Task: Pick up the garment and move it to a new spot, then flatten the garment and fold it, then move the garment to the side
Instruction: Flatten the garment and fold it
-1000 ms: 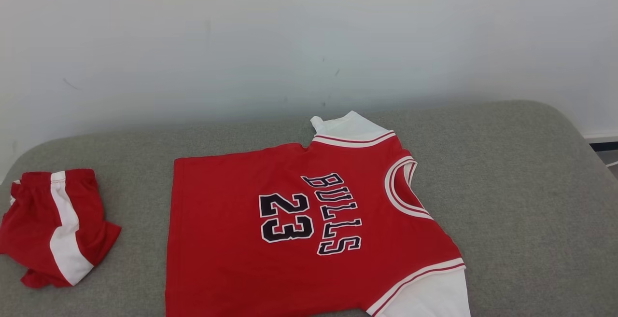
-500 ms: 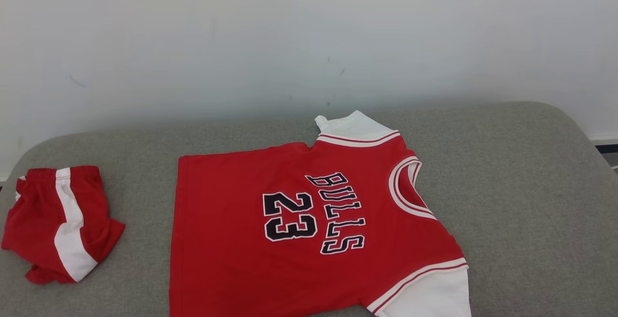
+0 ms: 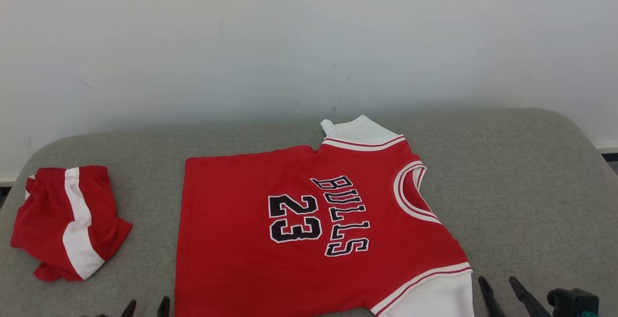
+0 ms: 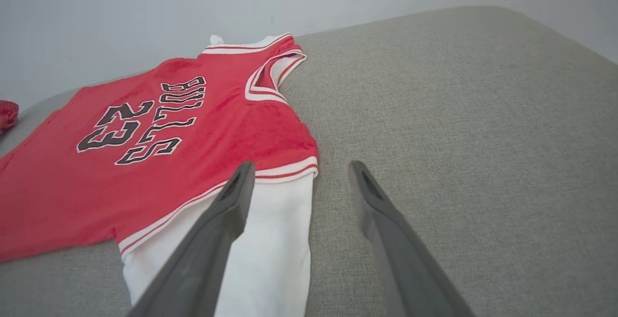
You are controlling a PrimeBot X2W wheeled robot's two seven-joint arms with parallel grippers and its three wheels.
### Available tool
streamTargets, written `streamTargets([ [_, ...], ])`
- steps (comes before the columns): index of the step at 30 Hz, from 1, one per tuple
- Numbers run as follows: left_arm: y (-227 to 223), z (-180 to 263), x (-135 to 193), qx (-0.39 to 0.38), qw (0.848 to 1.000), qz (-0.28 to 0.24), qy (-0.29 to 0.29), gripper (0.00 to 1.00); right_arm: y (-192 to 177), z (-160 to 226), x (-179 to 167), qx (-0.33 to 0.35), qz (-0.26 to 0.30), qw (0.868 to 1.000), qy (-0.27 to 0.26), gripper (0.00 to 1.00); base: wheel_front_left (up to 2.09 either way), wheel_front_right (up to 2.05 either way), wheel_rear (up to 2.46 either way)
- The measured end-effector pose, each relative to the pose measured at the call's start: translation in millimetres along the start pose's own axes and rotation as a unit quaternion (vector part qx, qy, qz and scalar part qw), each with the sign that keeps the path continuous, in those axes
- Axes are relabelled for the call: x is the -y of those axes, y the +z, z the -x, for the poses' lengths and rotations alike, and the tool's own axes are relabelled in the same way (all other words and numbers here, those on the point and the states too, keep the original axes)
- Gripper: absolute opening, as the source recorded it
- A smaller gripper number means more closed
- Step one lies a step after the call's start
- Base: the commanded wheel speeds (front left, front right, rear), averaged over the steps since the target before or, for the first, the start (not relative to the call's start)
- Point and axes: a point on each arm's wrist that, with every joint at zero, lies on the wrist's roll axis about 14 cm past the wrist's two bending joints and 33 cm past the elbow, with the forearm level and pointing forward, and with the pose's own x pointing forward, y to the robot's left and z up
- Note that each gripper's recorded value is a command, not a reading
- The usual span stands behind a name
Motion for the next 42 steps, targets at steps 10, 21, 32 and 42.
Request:
streamTargets([
  [10, 41.3, -2.9, -0.3, 0.070, 0.997, 0.022, 0.014, 1.00, 47.8, -8.6, -11.5, 0.087, 0.009, 0.996, 0.002, 1.00, 0.00, 0.00, 0.00],
  [21, 52.0, -5.2, -1.1, 0.088, 0.996, -0.009, 0.010, 1.00, 64.1, -3.1, 1.5, 0.115, 0.051, 0.992, -0.024, 1.00, 0.00, 0.00, 0.00],
  [32, 57.4, -5.0, -5.6, 0.105, 0.994, 0.009, 0.032, 1.00, 71.1, 4.5, 16.0, 0.131, 0.068, 0.988, -0.051, 1.00, 0.00, 0.00, 0.00],
  [42, 64.6, -5.7, -1.7, 0.119, 0.992, -0.003, 0.032, 1.00, 73.4, 4.2, 16.5, 0.137, 0.076, 0.986, -0.059, 1.00, 0.00, 0.00, 0.00],
])
